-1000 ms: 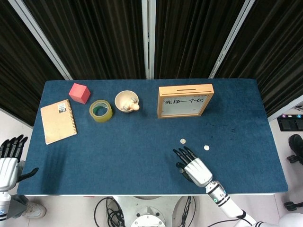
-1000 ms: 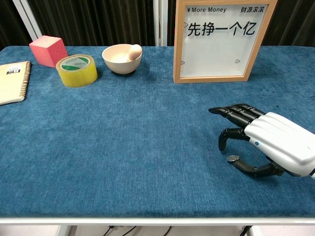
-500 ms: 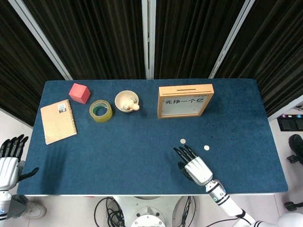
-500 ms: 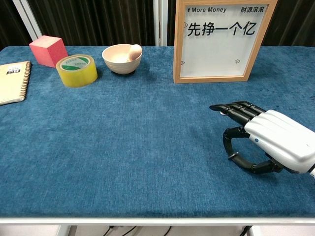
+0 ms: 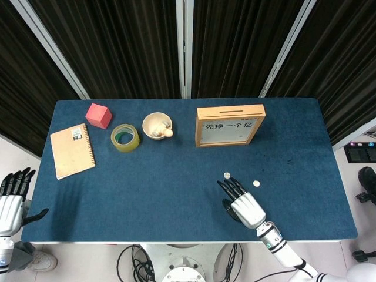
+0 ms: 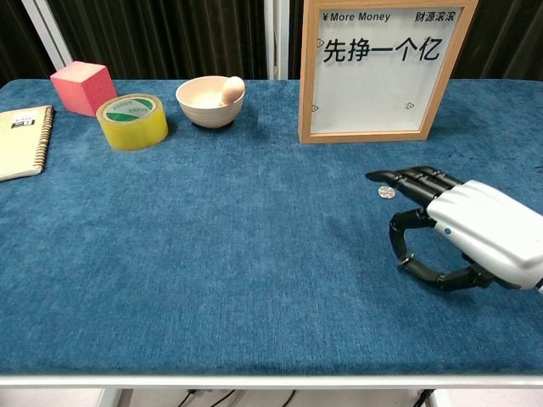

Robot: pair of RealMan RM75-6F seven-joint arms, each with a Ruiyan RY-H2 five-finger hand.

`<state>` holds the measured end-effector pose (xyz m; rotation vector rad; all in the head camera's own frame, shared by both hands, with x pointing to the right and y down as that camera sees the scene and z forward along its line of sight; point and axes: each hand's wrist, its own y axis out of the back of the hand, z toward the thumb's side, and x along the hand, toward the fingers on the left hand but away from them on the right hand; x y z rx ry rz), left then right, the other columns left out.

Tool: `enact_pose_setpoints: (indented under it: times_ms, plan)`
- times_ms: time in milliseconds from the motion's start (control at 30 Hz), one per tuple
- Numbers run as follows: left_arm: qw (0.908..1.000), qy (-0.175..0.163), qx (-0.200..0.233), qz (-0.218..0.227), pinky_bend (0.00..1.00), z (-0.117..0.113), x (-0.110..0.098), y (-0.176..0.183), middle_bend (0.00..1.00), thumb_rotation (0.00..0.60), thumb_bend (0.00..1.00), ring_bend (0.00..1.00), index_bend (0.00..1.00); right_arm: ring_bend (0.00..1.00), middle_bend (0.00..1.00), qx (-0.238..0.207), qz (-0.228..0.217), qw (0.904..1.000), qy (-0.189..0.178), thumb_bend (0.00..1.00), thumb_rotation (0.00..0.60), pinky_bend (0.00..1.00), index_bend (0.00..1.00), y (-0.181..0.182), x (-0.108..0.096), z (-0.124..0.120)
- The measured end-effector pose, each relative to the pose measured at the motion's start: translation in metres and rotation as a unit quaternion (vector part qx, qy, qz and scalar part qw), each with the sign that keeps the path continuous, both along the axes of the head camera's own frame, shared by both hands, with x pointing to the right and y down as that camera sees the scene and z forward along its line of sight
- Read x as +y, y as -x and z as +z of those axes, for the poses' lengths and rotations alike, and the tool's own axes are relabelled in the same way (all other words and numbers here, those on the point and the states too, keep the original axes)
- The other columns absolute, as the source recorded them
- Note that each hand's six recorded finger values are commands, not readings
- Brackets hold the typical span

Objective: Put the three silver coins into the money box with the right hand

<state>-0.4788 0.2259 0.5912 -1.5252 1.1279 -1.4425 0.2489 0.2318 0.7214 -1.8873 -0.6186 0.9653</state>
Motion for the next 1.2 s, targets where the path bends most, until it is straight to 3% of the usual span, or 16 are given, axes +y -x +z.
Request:
enact_pose_setpoints:
  times_ms: [133, 333, 533, 667, 733, 833, 1200]
  plan:
    - [1.0, 0.001, 0.0, -0.001, 0.0, -0.001, 0.0, 0.0, 0.04, 0.6, 0.04, 0.0, 0.04, 0.0, 0.0, -0.01, 0.008, 0.9999, -0.011, 0.43, 0.6, 0.0, 0.7, -0.004, -0.012, -0.011]
    - [1.0, 0.003, 0.0, 0.003, 0.0, -0.001, 0.0, -0.002, 0.04, 0.6, 0.04, 0.0, 0.04, 0.0, 0.0, -0.042, 0.043, 0.9976, -0.035, 0.43, 0.6, 0.0, 0.71, -0.011, -0.052, -0.045]
    - [0.9999, 0.006, -0.002, 0.01, 0.0, 0.0, -0.001, -0.007, 0.04, 0.6, 0.04, 0.0, 0.04, 0.0, 0.0, -0.08, 0.079, 0.9915, -0.065, 0.43, 0.6, 0.0, 0.73, -0.012, -0.113, -0.104]
    - [0.9999, 0.007, -0.004, 0.014, 0.0, 0.001, -0.002, -0.011, 0.04, 0.6, 0.04, 0.0, 0.04, 0.0, 0.0, -0.076, 0.092, 0.9868, -0.11, 0.44, 0.6, 0.0, 0.75, -0.009, -0.166, -0.149]
    - [0.9998, 0.008, -0.004, 0.016, 0.0, 0.0, -0.002, -0.012, 0.04, 0.6, 0.04, 0.0, 0.04, 0.0, 0.01, -0.07, 0.098, 0.9855, -0.119, 0.44, 0.6, 0.0, 0.75, -0.006, -0.184, -0.159]
    - [0.9998, 0.009, -0.004, 0.019, 0.0, -0.001, -0.001, -0.014, 0.04, 0.6, 0.04, 0.0, 0.04, 0.0, 0.01, -0.054, 0.11, 0.9861, -0.113, 0.45, 0.6, 0.0, 0.77, -0.001, -0.207, -0.165]
    - [0.9995, 0.02, -0.008, 0.023, 0.0, -0.001, 0.0, -0.014, 0.04, 0.6, 0.04, 0.0, 0.04, 0.0, 0.02, 0.026, 0.166, 0.9854, -0.03, 0.45, 0.6, 0.0, 0.79, 0.017, -0.272, -0.154]
